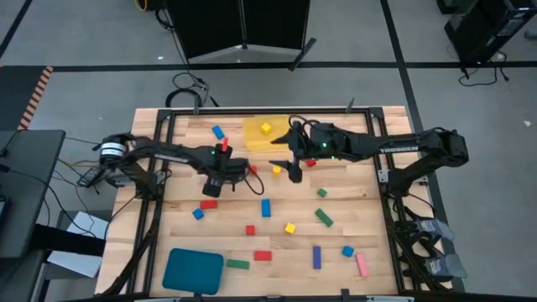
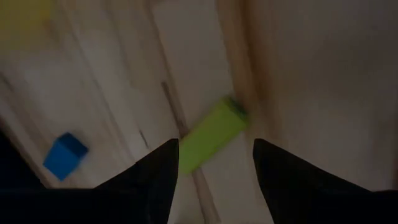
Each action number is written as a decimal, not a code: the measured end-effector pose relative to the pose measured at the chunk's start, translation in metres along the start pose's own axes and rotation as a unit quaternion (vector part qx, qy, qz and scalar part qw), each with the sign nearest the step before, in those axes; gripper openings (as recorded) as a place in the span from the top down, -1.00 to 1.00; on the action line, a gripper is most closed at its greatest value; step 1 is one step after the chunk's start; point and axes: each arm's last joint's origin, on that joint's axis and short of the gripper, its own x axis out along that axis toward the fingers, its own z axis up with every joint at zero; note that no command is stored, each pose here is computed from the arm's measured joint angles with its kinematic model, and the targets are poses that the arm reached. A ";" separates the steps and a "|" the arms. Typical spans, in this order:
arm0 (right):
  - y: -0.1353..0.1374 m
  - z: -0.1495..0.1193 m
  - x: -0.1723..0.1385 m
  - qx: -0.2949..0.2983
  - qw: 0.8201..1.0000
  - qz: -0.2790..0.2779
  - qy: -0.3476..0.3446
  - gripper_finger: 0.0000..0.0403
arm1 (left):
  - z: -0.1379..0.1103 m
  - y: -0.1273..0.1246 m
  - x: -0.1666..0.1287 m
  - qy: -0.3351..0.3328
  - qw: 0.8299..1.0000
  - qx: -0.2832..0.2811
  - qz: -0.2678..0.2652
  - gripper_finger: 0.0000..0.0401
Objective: Sort blocks by size
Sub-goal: Put the light green rectangular block into the blue bin, then put the red game piece into the yellow bin
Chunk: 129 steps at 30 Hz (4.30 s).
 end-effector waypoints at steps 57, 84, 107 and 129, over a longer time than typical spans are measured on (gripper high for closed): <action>0.037 -0.115 -0.059 0.094 0.958 -0.226 0.148 -0.42 | -0.011 -0.093 -0.117 -0.206 0.967 -0.023 -0.151 0.53; -0.031 -0.171 -0.018 0.192 0.894 -0.285 0.289 -0.70 | 0.008 -0.271 -0.113 -0.028 0.925 -0.187 -0.331 -0.57; -0.038 -0.202 0.010 0.187 0.884 -0.301 0.306 0.21 | -0.015 -0.185 -0.199 -0.446 0.876 -0.184 -0.004 -0.45; -0.069 -0.082 0.049 0.125 0.959 -0.252 0.032 0.24 | 0.030 -0.043 -0.121 -0.376 0.876 -0.300 0.036 -0.23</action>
